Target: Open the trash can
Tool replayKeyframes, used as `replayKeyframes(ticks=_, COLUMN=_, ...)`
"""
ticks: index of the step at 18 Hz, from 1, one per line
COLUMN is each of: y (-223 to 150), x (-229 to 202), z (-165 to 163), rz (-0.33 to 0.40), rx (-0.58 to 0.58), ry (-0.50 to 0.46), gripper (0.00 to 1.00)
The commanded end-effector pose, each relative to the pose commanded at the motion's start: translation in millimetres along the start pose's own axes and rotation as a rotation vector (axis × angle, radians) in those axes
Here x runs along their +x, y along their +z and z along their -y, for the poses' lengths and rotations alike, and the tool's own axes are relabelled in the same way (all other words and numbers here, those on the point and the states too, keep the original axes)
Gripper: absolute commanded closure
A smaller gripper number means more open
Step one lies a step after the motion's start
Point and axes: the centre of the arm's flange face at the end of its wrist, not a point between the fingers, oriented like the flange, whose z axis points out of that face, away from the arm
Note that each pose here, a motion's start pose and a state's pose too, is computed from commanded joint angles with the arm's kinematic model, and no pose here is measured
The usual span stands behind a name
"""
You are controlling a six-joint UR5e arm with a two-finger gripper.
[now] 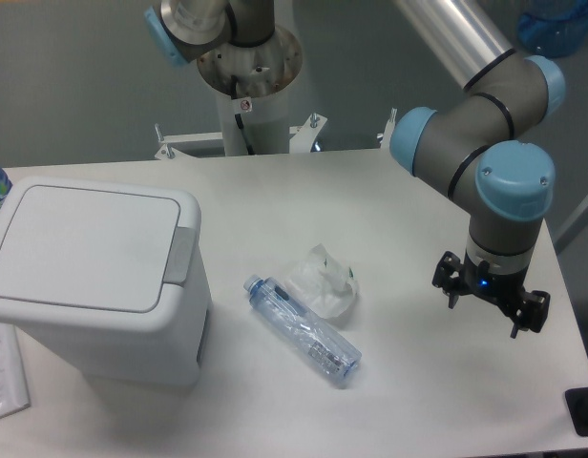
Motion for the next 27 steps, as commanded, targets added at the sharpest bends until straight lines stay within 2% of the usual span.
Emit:
replayKeyframes(ticks=17, y=-8, x=7, z=10, rz=-0.002, rx=0.011, ry=0.009, gripper=0.00)
replayKeyframes(ticks=23, y=-11, x=19, z=27, rz=-0.008, rx=0.022, ry=-0.044, gripper=0.00)
replayKeyframes(ticks=27, y=-19, x=27, z=42, rz=-0.029, rx=0.085, ry=-0.137, gripper=0.00)
